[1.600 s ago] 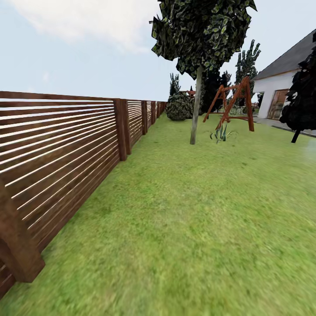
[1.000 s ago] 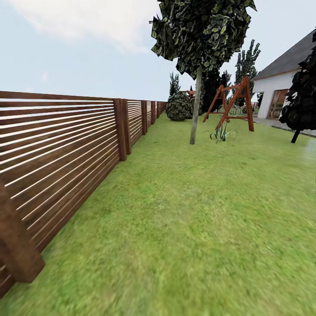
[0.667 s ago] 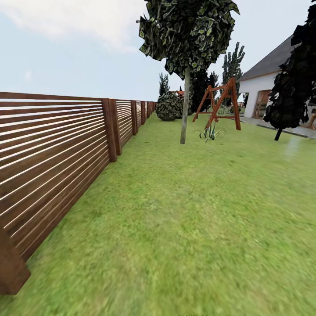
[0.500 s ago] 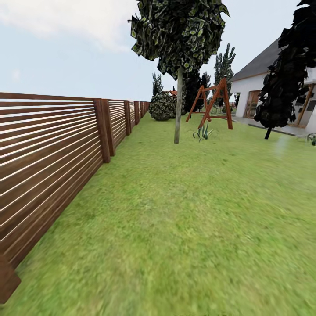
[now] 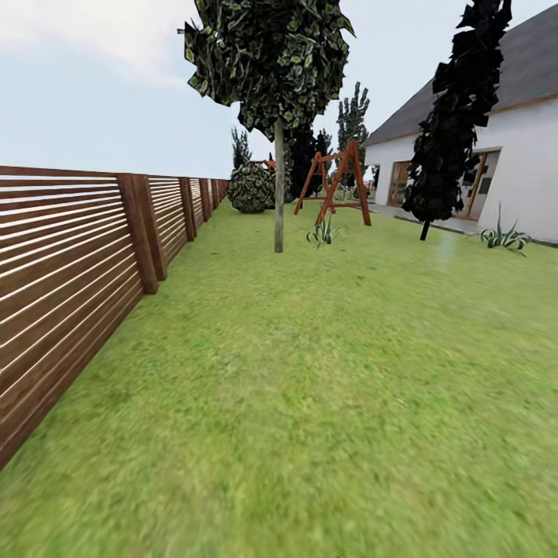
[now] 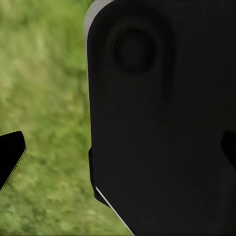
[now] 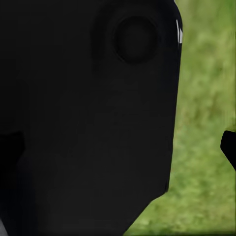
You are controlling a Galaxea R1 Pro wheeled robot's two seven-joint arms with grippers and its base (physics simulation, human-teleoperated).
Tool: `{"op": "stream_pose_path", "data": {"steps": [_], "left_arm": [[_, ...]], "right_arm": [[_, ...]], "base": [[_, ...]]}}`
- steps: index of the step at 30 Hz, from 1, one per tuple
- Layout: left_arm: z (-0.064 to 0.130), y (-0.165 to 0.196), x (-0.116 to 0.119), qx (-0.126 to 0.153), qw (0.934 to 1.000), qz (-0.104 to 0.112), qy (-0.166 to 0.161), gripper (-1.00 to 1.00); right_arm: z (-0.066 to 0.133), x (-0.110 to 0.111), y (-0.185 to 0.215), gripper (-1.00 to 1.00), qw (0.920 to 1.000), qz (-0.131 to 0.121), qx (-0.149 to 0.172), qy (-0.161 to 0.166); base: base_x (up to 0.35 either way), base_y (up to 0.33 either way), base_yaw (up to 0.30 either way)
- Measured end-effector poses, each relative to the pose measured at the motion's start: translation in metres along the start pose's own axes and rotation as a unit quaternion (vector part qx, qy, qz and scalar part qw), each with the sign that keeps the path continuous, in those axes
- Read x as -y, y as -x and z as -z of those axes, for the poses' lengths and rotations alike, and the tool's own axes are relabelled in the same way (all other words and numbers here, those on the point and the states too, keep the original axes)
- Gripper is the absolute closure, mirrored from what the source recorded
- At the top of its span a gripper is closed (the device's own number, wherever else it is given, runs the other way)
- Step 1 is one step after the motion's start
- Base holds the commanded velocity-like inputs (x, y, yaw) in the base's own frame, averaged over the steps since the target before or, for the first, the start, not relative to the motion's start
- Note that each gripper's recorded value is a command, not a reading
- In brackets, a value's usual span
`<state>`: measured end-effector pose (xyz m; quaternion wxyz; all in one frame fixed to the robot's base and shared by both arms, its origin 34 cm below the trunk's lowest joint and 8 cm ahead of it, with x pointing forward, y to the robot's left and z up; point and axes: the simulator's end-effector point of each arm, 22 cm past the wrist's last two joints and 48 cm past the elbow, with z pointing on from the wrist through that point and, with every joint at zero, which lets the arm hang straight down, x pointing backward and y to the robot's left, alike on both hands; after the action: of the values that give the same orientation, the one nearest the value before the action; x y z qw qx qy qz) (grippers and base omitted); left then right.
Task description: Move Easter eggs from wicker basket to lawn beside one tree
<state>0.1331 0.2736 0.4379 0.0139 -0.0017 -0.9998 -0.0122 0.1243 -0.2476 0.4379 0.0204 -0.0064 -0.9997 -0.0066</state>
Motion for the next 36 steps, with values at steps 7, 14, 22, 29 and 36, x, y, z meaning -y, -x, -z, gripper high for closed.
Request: {"op": "stream_pose_path", "data": {"steps": [7, 14, 22, 29, 36], "left_arm": [[0.0000, 0.0001, 0.0008, 0.000, 1.0000, 0.000, 0.000, -1.00], [0.0000, -0.0001, 0.0008, 0.000, 1.0000, 0.001, -0.001, -1.00], [0.0000, 0.0001, -0.0002, 0.000, 1.0000, 0.000, 0.000, -1.00], [0.0000, 0.0001, 0.0000, 0.000, 1.0000, 0.000, 0.000, -1.00], [0.0000, 0.0007, 0.0004, 0.000, 1.0000, 0.000, 0.000, -1.00]], "right_arm": [[0.0000, -0.0039, 0.0001, -1.00, 1.0000, 0.001, 0.000, 0.002], [0.0000, -0.0042, 0.0006, -1.00, 1.0000, 0.001, 0.001, 0.002], [0.0000, -0.0028, 0.0003, -1.00, 1.0000, 0.002, 0.000, 0.001], [0.0000, -0.0039, -0.0004, -1.00, 1.0000, 0.002, -0.001, 0.002], [0.0000, -0.0027, 0.0001, -1.00, 1.0000, 0.002, 0.000, 0.001]], "base": [[0.000, 0.000, -0.276], [0.000, 0.000, -0.071], [0.000, 0.000, -0.008], [0.000, 0.000, 0.000], [0.000, 0.000, -0.022]]}}
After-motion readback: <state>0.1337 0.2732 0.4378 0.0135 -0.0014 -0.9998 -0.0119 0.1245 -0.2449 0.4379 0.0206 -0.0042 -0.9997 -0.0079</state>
